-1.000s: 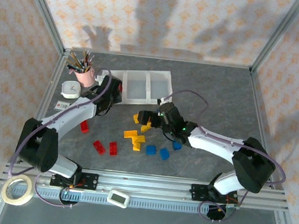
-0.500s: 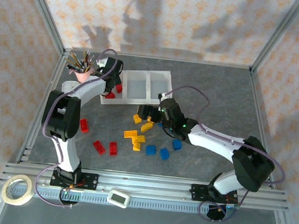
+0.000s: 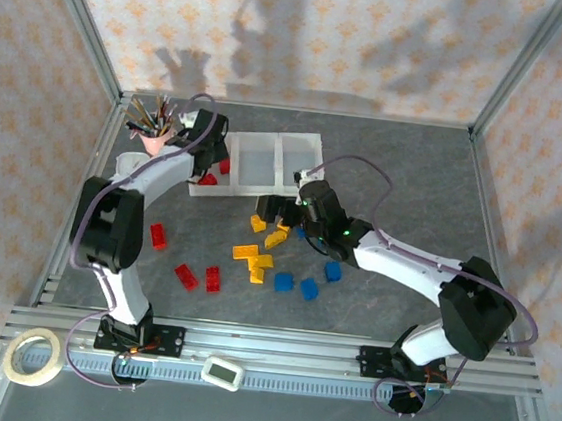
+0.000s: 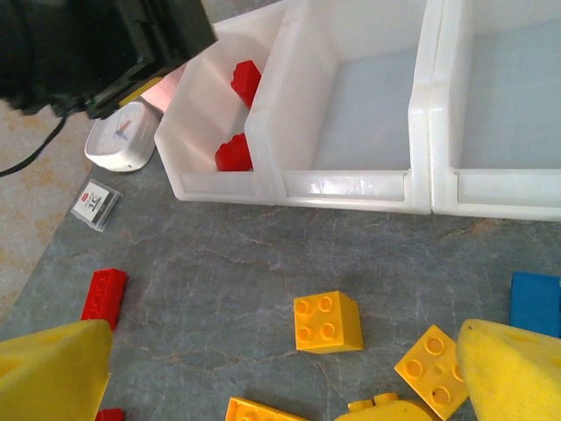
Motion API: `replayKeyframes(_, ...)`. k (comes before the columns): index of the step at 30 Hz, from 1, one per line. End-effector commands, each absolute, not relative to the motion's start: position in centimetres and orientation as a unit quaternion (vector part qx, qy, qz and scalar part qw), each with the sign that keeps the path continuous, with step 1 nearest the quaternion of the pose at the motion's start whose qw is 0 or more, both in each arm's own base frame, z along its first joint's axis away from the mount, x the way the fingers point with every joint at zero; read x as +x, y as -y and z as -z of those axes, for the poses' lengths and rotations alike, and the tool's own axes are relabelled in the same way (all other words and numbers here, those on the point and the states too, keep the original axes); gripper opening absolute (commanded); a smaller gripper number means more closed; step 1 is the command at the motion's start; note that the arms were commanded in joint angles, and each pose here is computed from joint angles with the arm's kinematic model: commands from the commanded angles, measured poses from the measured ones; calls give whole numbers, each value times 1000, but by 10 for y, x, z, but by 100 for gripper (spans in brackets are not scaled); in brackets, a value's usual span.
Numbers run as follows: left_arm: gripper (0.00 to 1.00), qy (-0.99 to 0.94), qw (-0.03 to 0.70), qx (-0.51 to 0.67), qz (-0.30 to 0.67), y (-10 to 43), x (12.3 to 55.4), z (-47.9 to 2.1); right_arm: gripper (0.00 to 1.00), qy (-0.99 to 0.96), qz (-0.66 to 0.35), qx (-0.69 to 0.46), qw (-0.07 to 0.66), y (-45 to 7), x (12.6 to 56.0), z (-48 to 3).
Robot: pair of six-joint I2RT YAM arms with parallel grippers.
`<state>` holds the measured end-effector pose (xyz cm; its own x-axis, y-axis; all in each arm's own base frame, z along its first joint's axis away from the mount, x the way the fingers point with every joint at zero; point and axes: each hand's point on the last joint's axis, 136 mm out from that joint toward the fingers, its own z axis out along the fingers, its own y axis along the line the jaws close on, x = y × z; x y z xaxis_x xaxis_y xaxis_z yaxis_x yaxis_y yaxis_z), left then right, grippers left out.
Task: Sort the legos into containers by color
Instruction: Place the lego in the container, then pick up the lego from the middle-left of the table.
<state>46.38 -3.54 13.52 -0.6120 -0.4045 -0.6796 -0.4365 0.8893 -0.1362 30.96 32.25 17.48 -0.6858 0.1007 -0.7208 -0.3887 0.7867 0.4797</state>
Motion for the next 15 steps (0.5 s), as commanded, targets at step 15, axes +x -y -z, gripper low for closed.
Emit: replayKeyframes(15,78,-875,363,-321,-11,-5,297,-115,100,-857,-318,-192,357,-358,233,-142)
